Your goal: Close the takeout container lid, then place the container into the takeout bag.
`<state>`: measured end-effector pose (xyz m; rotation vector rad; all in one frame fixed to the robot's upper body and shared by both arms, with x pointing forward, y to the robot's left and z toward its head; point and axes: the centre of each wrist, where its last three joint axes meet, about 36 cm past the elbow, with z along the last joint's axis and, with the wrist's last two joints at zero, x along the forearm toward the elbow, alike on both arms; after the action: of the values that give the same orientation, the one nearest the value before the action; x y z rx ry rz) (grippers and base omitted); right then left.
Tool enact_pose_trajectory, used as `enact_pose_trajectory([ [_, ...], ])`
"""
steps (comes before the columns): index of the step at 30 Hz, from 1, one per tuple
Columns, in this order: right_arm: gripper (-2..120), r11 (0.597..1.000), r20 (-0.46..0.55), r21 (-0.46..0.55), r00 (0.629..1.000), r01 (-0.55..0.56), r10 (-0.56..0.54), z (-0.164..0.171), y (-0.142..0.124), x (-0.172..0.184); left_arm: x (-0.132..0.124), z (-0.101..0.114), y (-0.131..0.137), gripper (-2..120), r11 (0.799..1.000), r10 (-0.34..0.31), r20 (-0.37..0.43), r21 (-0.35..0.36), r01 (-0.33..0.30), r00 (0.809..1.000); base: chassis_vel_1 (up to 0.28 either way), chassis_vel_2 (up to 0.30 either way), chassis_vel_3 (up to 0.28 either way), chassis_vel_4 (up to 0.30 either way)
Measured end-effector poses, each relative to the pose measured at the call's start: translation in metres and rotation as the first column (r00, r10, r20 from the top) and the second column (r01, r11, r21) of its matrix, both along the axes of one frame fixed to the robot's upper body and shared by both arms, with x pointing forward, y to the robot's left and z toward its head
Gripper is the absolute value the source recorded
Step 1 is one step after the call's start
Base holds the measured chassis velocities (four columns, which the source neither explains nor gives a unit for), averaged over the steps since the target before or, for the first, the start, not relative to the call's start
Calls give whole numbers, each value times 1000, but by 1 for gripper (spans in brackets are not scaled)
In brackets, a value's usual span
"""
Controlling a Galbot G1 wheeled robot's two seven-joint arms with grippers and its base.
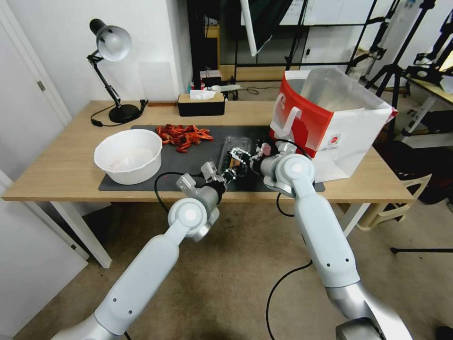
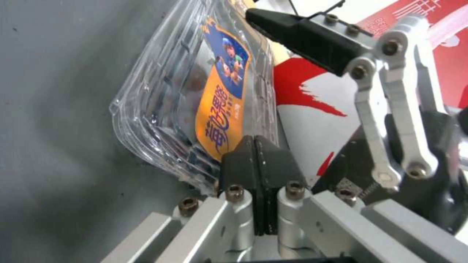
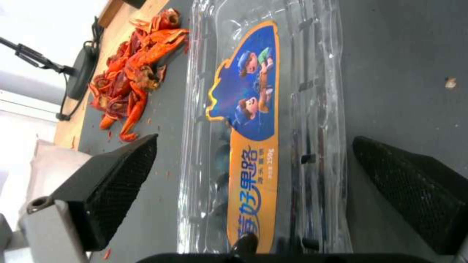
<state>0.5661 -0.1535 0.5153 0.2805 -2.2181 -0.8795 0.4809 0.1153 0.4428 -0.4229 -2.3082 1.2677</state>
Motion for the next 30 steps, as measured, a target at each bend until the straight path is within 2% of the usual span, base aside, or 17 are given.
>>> enact_pose_trajectory([
  [4,95,1000,-24,-7,1000,3,-3,-1,2,6,-1,1,2,0,1000,3,3,-1,-3,1000,0,0,0,0],
  [11,75,1000,-45,-11,999,11,-11,-3,1,8,-2,2,3,0,1000,3,5,-4,-3,1000,0,0,0,0],
  [12,68,1000,-47,-12,999,12,-12,-4,0,8,-2,2,3,0,1000,4,4,-4,-3,1000,0,0,0,0],
  [14,65,1000,-48,-14,999,13,-13,-4,0,8,-2,2,3,0,1000,4,4,-4,-4,1000,0,0,0,0],
  [19,45,1000,-47,-22,999,16,-17,-4,-1,7,-2,4,4,0,1000,4,7,-3,-4,1000,0,0,0,0],
  [20,45,1000,-47,-22,999,16,-17,-4,-1,7,-2,4,4,0,1000,4,7,-3,-4,1000,0,0,0,0],
  [22,33,1000,-48,-25,999,17,-18,-5,-1,7,-2,4,6,0,1000,7,8,-2,-7,1000,0,0,0,0],
  [23,33,1000,-48,-25,999,17,-18,-5,-1,7,-2,4,6,0,1000,7,8,-2,-7,1000,0,0,0,0],
  [26,20,1000,-48,-27,999,16,-17,-5,-1,6,-2,4,7,0,1000,12,9,-3,-12,1000,0,0,0,0],
  [27,20,1000,-48,-27,999,16,-17,-5,-1,6,-2,4,7,0,1000,12,9,-3,-12,1000,0,0,0,0],
  [30,9,1000,-44,-27,999,14,-15,-5,-1,5,-3,5,9,0,1000,18,13,-5,-18,1000,0,0,0,0],
])
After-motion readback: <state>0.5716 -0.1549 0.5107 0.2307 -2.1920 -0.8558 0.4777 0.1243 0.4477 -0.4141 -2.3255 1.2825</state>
